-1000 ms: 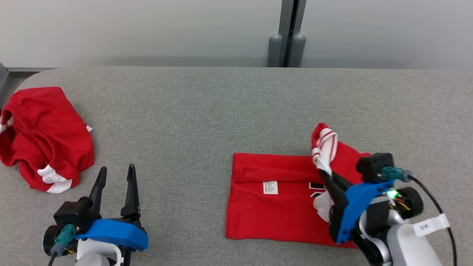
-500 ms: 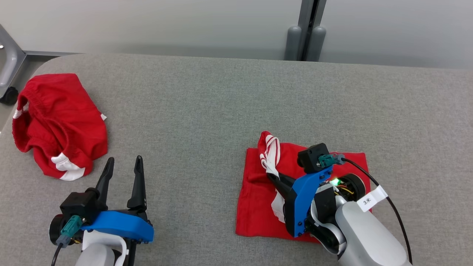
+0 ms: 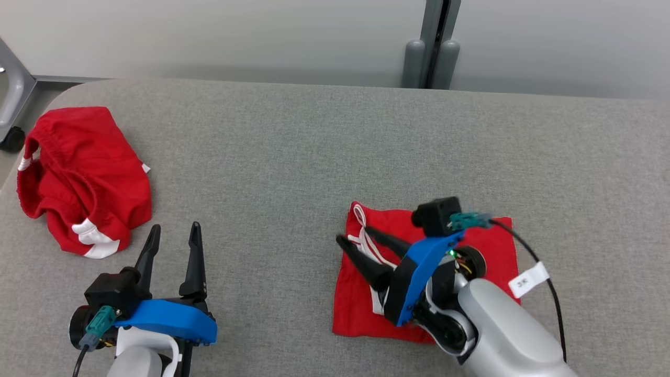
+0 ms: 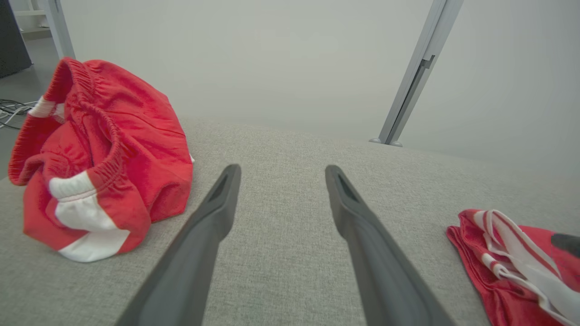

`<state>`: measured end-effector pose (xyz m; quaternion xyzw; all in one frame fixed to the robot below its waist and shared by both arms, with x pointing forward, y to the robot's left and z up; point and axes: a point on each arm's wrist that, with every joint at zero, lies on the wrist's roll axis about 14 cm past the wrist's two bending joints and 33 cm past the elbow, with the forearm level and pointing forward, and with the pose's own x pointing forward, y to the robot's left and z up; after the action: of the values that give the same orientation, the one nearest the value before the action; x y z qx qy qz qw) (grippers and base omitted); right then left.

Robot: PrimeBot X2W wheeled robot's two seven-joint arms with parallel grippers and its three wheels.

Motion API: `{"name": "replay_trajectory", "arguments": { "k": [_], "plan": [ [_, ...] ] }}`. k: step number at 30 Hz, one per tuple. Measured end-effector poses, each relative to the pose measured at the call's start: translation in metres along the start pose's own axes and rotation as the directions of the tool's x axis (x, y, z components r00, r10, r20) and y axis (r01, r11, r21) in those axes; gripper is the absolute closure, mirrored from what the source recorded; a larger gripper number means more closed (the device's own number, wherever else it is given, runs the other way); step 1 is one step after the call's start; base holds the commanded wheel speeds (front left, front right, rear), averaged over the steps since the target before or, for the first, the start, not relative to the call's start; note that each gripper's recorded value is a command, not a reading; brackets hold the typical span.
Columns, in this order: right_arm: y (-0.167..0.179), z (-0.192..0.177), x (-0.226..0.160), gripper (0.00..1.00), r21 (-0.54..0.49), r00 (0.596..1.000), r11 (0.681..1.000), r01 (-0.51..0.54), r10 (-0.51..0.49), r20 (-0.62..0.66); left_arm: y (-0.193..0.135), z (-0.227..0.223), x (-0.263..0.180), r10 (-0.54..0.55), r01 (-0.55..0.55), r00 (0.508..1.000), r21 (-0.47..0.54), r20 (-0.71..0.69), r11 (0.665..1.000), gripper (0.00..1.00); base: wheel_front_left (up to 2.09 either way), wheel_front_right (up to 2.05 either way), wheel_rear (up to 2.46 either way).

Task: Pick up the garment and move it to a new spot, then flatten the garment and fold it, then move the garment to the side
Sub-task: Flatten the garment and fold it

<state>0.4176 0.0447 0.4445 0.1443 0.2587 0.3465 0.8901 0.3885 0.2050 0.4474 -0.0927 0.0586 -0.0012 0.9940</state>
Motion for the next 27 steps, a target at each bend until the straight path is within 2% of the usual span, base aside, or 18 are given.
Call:
{"name": "replay_trajectory", "arguments": {
  "k": [3, 6, 9, 12, 14, 17, 21, 24, 27],
  "plan": [
    [0.015, 0.044, -0.004, 0.00, 0.074, 0.983, 0.995, -0.064, 0.050, 0.178, 0.000, 0.003, 0.000, -0.001, 0.001, 1.000, 0.001, 0.008, 1.000, 0.00, 0.00, 0.00, 0.00],
    [0.017, 0.086, -0.015, 0.00, 0.078, 0.940, 0.994, -0.081, 0.051, 0.337, 0.000, 0.004, -0.002, -0.002, 0.002, 1.000, 0.002, 0.013, 1.000, 0.00, 0.00, 0.00, 0.00],
    [-0.006, 0.121, -0.036, 0.00, 0.040, 0.885, 0.999, 0.004, -0.022, 0.465, -0.001, 0.003, -0.005, -0.001, 0.001, 1.000, 0.001, 0.012, 1.000, 0.00, 0.00, 0.00, 0.00],
    [-0.046, 0.136, -0.069, 0.00, -0.008, 0.837, 0.987, 0.162, -0.134, 0.530, -0.002, 0.005, -0.007, -0.004, 0.004, 1.000, 0.001, 0.019, 1.000, 0.00, 0.00, 0.00, 0.00],
    [-0.073, 0.131, -0.092, 0.00, -0.014, 0.816, 0.963, 0.268, -0.219, 0.535, -0.003, 0.005, -0.009, -0.006, 0.006, 1.000, -0.001, 0.018, 1.000, 0.00, 0.00, 0.00, 0.00],
    [-0.100, 0.119, -0.122, 0.00, -0.060, 0.785, 0.910, 0.410, -0.319, 0.532, -0.004, 0.007, -0.009, -0.011, 0.011, 1.000, 0.000, 0.026, 1.000, 0.00, 0.00, 0.00, 0.00],
    [-0.120, 0.081, -0.145, 0.00, -0.092, 0.778, 0.851, 0.517, -0.423, 0.464, -0.007, 0.008, -0.010, -0.019, 0.019, 0.999, 0.000, 0.029, 1.000, 0.00, 0.00, 0.00, 0.00],
    [-0.119, 0.051, -0.144, 0.00, -0.108, 0.798, 0.841, 0.530, -0.452, 0.399, -0.008, 0.008, -0.009, -0.022, 0.022, 0.999, 0.000, 0.030, 1.000, 0.00, 0.00, 0.00, 0.00],
    [-0.108, 0.021, -0.130, 0.00, -0.125, 0.838, 0.858, 0.498, -0.439, 0.322, -0.008, 0.008, -0.009, -0.023, 0.023, 0.999, 0.000, 0.028, 1.000, 0.00, 0.00, 0.00, 0.00]
  ]
}}
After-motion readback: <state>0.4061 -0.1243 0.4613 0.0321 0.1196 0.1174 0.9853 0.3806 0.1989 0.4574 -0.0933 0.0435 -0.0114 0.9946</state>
